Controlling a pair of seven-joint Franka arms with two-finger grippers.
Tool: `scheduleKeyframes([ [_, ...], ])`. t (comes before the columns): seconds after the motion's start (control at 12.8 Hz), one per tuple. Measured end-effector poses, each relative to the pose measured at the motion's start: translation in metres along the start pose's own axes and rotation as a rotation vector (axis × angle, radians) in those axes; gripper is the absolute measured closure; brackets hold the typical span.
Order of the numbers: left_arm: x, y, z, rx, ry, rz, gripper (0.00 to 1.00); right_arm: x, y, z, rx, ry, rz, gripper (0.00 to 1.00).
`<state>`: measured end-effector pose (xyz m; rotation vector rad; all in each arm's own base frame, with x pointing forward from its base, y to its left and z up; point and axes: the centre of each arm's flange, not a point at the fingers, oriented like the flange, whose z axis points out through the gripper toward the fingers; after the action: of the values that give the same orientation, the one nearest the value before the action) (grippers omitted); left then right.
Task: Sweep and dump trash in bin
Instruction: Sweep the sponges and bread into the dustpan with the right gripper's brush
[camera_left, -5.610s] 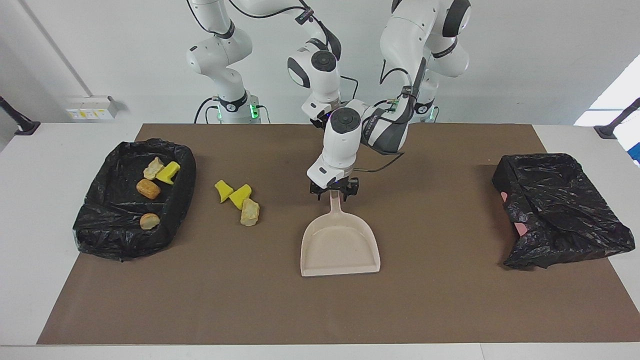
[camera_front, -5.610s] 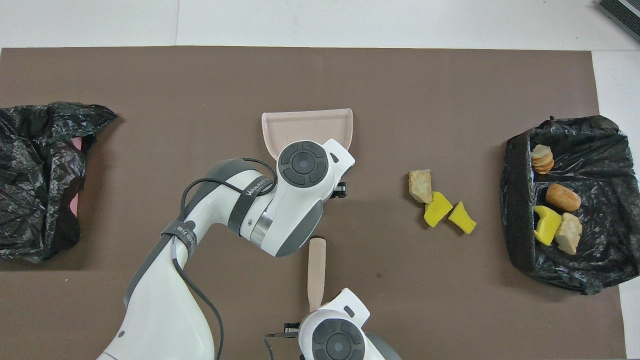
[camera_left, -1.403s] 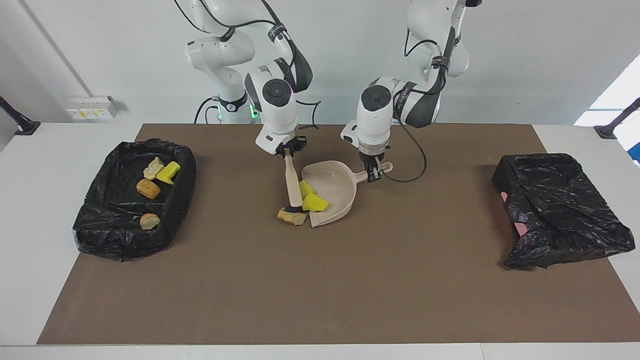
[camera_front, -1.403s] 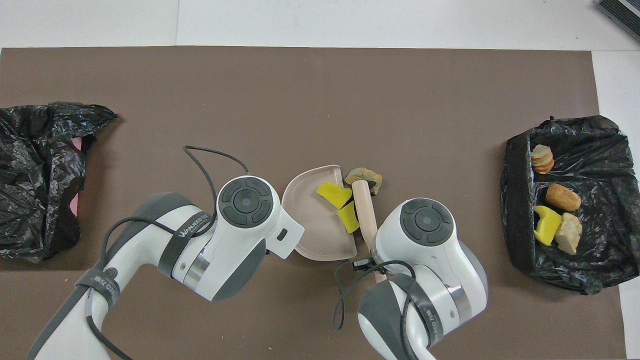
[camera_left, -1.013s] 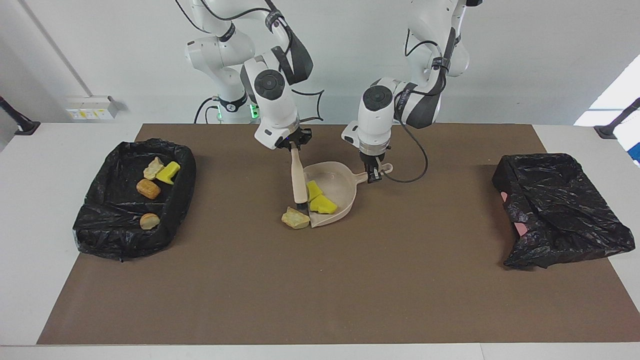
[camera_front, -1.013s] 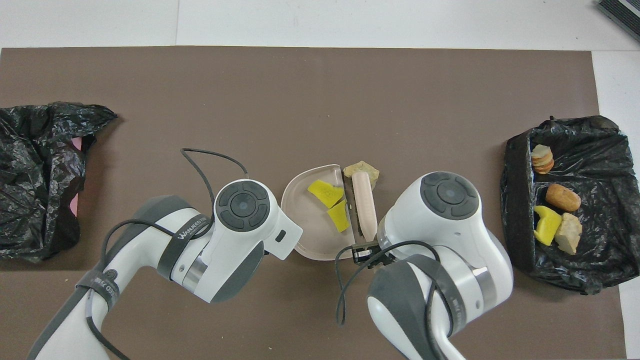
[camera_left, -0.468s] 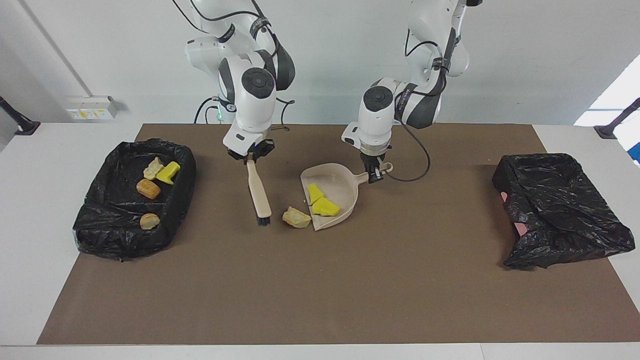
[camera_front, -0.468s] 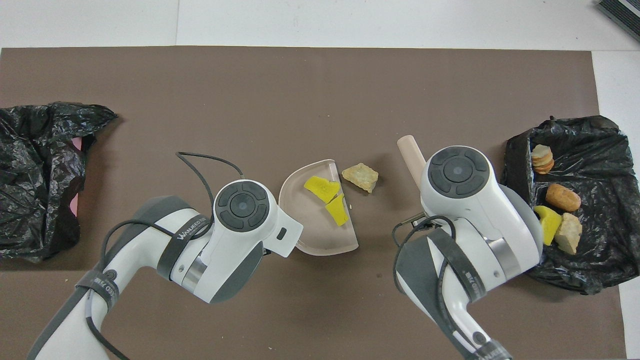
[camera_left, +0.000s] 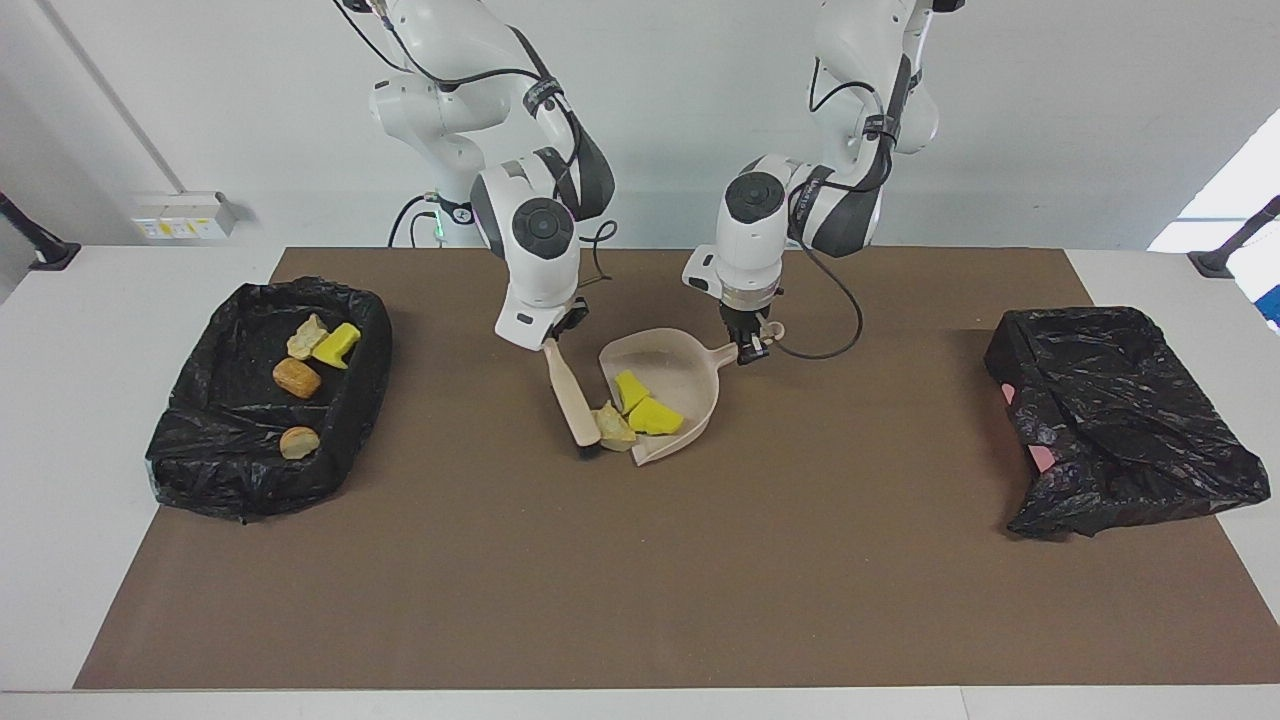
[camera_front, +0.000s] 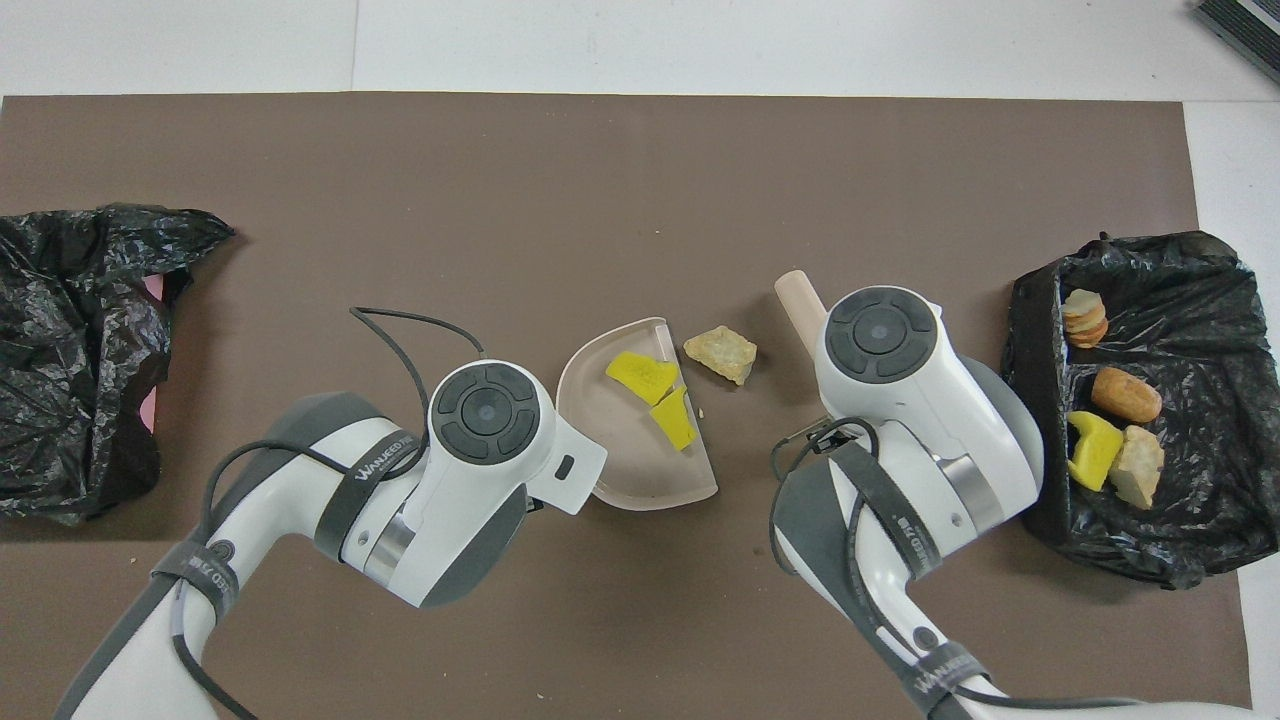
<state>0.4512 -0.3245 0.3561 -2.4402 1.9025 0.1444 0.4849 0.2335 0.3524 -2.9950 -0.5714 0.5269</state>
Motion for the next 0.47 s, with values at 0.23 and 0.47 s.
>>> scheduleKeyframes([
  [0.23, -0.005, 0.003, 0.005, 0.006, 0.011, -0.001, 0.69, -0.014, -0.019, 0.004, 0.200, -0.037, 0.010, 0.74],
  [0.47, -0.013, 0.000, 0.008, 0.016, 0.025, 0.002, 0.69, -0.028, -0.020, -0.010, 0.218, -0.054, 0.012, 0.74],
])
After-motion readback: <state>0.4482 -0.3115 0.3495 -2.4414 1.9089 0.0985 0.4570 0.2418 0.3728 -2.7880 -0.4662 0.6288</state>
